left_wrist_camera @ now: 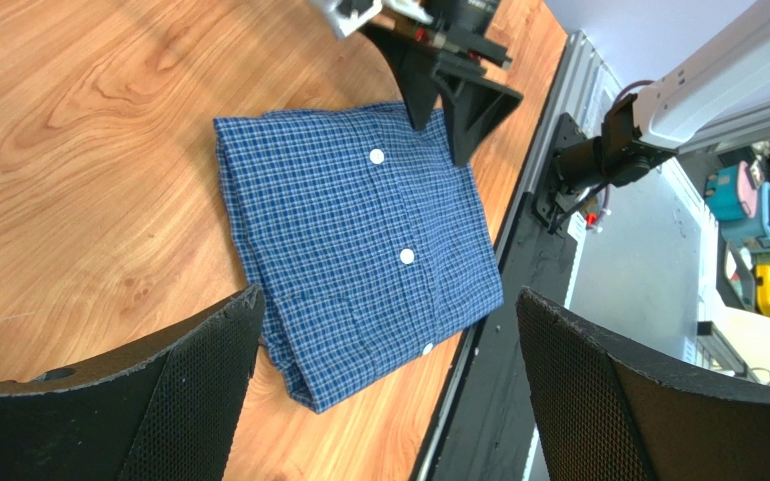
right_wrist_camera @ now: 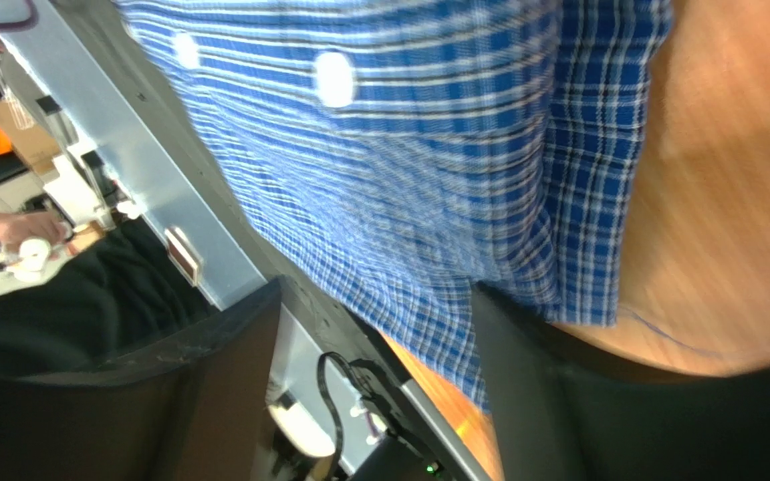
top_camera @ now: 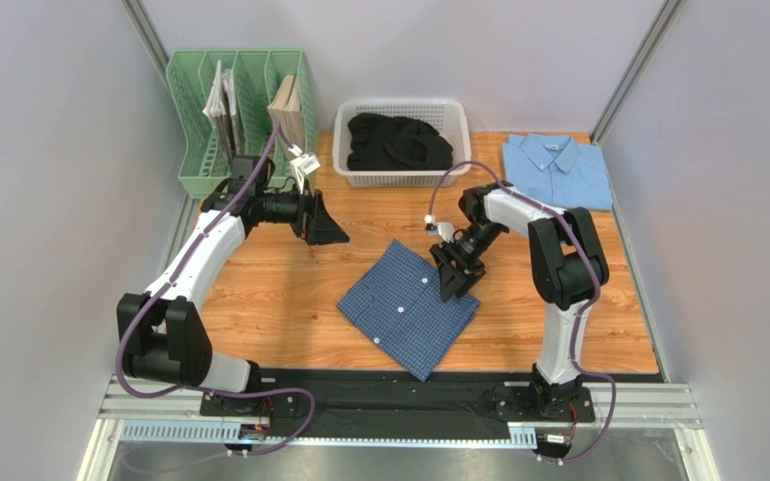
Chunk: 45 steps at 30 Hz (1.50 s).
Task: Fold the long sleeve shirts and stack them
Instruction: Fold the shirt
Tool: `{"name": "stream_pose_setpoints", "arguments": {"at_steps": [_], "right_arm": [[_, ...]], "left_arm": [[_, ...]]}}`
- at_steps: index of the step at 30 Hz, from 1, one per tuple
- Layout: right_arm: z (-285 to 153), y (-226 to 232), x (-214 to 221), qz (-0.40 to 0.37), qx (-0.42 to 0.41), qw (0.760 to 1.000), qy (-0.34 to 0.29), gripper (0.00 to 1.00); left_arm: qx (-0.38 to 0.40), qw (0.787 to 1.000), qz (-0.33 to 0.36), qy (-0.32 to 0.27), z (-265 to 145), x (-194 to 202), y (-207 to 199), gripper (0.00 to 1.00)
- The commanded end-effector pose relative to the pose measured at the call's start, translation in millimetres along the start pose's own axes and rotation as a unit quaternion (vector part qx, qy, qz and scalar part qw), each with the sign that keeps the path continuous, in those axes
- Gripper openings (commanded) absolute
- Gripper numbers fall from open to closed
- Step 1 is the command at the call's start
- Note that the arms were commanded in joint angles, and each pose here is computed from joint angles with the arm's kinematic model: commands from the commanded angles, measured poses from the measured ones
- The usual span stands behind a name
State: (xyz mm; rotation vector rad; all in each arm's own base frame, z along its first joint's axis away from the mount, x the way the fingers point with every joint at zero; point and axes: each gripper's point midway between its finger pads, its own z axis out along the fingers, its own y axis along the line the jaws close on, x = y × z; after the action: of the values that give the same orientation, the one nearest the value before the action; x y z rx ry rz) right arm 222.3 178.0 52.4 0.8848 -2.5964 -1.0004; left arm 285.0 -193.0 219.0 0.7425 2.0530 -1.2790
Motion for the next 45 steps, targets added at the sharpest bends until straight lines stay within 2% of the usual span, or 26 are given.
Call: {"name": "stream_pose_setpoints", "arguments": {"at_steps": [1, 2, 3, 6, 12, 15, 20, 22, 26, 29, 32, 33, 35, 36, 40, 45], "right_arm": [[-46, 8, -45, -0.033, 0.014, 0.993, -0.115, 0.78], [-50, 5, -51, -0.013, 0.014, 0.992, -0.128, 0.82], [-52, 1, -56, -0.004, 0.014, 0.99, -0.138, 0.92], [-46, -15, -64, 0.006, 0.018, 0.99, -0.137, 1.0], [-28, -43, -88, -0.015, 0.01, 0.99, -0.14, 1.0], [-14, -54, -100, 0.0, -0.009, 0.991, -0.137, 1.0], [25, -31, -76, 0.027, -0.077, 0.993, -0.087, 0.99], [42, -20, -58, 0.032, -0.097, 0.993, -0.055, 0.95], [55, -14, -51, 0.053, -0.133, 0.989, -0.034, 0.83], [59, -10, -54, 0.07, -0.163, 0.984, -0.03, 0.7], [48, 0, -63, 0.072, -0.183, 0.979, -0.044, 0.48], [45, 3, -66, 0.072, -0.185, 0.979, -0.05, 0.32], [30, 13, -72, 0.064, -0.189, 0.978, -0.069, 0.14], [23, 18, -75, 0.068, -0.188, 0.977, -0.075, 0.0], [-10, 35, -84, 0.061, -0.178, 0.976, -0.111, 0.0], [-43, 43, -82, 0.046, -0.093, 0.985, -0.136, 0.0]], "left_arm": [[0.027, 0.999, 0.014, -0.02, -3, -11, -11, 0.99], [0.028, 0.999, 0.012, -0.02, -2, -11, -11, 0.99], [0.029, 0.999, 0.009, -0.022, -2, -12, -11, 0.99], [0.029, 0.999, 0.014, -0.025, -4, -15, -13, 0.99], [0.028, 0.999, 0.008, -0.02, -4, -12, -13, 0.99], [0.023, 1.0, -0.004, -0.014, -2, -6, -9, 0.99], [0.014, 1.0, -0.017, -0.01, -2, 2, -5, 0.99], [0.015, 0.999, -0.028, -0.01, -2, 3, -5, 0.99], [0.014, 0.999, -0.034, -0.017, 0, -4, -3, 0.99], [0.015, 0.999, -0.035, -0.022, 0, -9, -2, 0.99], [0.014, 0.999, -0.037, -0.022, 0, -9, -1, 0.99], [0.011, 0.999, -0.039, -0.021, 0, -8, 0, 0.99], [0.009, 0.999, -0.043, -0.022, -2, -7, 2, 0.99], [0.009, 0.999, -0.046, -0.022, -2, -7, 2, 0.99], [0.005, 0.998, -0.051, -0.026, -5, -9, 6, 0.99], [0.005, 0.999, -0.047, -0.028, -7, -11, 4, 0.99]]}}
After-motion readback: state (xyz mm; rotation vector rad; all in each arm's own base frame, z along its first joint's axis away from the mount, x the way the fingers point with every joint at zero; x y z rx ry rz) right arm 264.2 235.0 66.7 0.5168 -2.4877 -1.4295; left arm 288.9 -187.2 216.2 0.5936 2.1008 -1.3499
